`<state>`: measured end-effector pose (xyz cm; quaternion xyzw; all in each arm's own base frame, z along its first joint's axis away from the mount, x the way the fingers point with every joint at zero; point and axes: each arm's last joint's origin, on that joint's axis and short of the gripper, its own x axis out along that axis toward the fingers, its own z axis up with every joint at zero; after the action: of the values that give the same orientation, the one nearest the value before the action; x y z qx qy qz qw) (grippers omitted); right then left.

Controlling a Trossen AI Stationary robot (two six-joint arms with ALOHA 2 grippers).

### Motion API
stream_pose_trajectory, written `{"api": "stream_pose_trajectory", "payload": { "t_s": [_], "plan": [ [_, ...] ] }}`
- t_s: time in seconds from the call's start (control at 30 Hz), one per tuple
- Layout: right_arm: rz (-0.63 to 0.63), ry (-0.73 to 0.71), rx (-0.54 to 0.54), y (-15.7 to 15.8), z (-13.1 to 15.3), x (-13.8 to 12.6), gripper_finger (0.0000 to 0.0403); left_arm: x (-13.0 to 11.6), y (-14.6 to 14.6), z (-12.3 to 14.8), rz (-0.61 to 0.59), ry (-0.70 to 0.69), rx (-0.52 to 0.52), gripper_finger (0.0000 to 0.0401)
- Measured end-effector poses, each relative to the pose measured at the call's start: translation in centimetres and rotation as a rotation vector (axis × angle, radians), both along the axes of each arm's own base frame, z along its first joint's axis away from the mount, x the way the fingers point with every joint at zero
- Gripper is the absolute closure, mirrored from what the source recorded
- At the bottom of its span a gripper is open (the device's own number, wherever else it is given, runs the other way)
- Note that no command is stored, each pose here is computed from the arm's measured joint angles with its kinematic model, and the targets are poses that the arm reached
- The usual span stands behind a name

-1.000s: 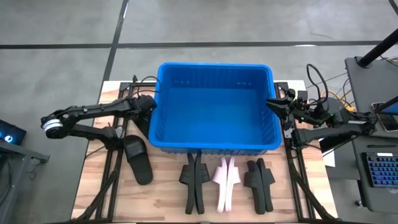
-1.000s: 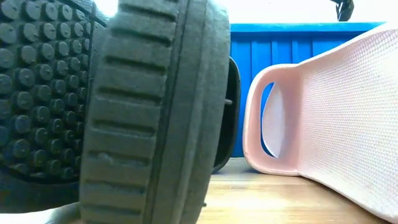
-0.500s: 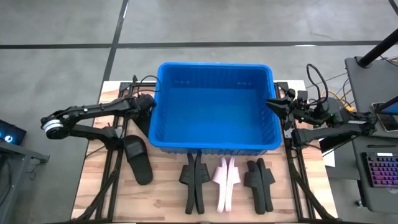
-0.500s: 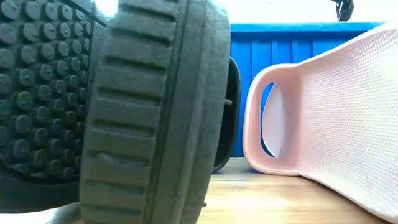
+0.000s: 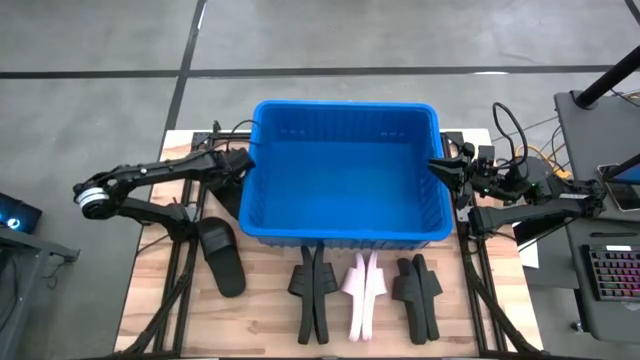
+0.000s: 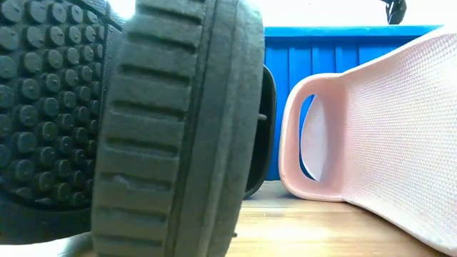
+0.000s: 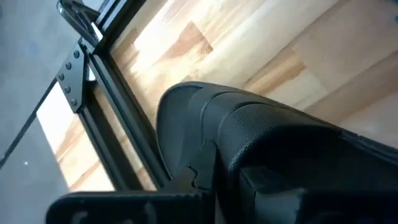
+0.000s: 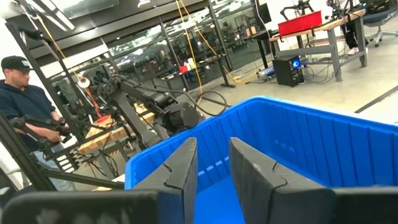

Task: Pick and place slides into bin
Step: Put the black slides into the blue bin

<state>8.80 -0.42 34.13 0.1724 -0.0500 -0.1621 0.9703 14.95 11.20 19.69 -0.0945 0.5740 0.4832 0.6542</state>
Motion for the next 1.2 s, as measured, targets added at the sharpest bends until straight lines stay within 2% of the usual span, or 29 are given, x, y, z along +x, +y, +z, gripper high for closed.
{"api": "stream_pose_trajectory", "payload": {
  "t_s": [0.57,0.9,1.03,1.2],
  "plan": [
    [0.008,0.000,0.000,0.0,0.0,0.0,0.0323,-0.4,-0.2,4.3,-0.161,0.196,-0.068,0.0399],
    [0.008,0.001,0.000,0.0,0.0,0.0,0.0329,-1.1,-0.5,7.8,-0.154,0.236,-0.029,0.0400],
    [0.008,0.000,0.000,0.0,0.0,0.0,0.0323,-1.8,-0.9,9.9,-0.149,0.212,-0.003,0.0400],
    [0.008,0.001,0.000,0.0,0.0,0.0,0.0316,-2.9,-1.6,13.3,-0.149,0.088,0.100,0.0400]
  ]
}}
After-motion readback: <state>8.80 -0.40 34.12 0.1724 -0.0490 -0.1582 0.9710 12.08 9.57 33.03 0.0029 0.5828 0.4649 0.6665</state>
